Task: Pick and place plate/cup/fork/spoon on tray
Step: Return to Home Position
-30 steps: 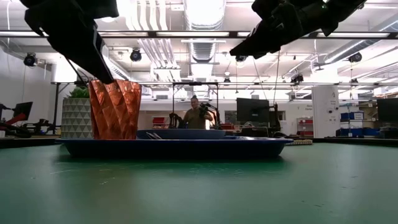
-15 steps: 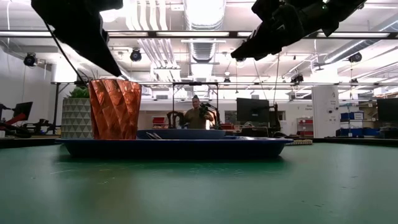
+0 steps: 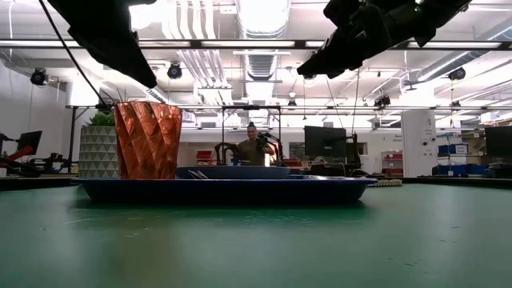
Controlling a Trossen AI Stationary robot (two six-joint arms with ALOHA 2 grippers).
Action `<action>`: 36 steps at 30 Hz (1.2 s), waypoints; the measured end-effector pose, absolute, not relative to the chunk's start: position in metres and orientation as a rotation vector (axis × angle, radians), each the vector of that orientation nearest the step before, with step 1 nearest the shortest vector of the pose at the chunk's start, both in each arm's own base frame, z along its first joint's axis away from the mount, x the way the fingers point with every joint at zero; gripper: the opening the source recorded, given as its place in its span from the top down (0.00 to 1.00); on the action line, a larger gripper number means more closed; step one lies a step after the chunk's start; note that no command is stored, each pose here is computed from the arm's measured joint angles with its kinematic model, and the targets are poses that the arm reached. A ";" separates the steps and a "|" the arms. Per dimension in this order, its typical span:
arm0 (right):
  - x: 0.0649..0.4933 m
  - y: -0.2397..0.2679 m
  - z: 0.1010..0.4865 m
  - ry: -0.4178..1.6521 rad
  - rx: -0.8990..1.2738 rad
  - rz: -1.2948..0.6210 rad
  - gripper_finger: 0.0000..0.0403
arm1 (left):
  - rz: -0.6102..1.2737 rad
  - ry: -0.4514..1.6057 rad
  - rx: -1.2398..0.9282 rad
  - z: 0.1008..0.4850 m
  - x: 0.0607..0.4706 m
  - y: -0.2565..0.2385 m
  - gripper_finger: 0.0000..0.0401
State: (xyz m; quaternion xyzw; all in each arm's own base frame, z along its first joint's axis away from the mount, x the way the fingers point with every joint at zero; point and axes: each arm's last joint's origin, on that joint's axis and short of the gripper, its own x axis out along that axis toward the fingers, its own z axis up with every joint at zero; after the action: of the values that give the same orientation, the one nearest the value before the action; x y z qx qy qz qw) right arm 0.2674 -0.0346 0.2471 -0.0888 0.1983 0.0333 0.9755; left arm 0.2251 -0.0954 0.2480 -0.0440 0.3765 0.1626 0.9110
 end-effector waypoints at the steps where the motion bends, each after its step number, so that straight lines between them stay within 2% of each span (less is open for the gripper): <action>1: 0.267 -0.035 0.247 0.400 -0.179 0.067 0.98 | 0.338 0.774 -0.101 0.248 0.225 -0.095 0.67; 22: 0.267 -0.035 0.246 0.404 -0.179 0.068 0.98 | 0.331 0.780 -0.102 0.248 0.224 -0.095 0.67; 36: 0.267 -0.035 0.246 0.403 -0.167 0.065 0.98 | 0.258 0.750 -0.180 0.265 0.207 -0.089 0.67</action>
State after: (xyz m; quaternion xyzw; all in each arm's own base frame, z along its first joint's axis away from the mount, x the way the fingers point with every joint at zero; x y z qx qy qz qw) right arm 0.2672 -0.0346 0.2463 -0.0826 0.1998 0.0325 0.9758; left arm 0.2075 -0.0890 0.2646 -0.0876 0.3646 0.1257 0.9185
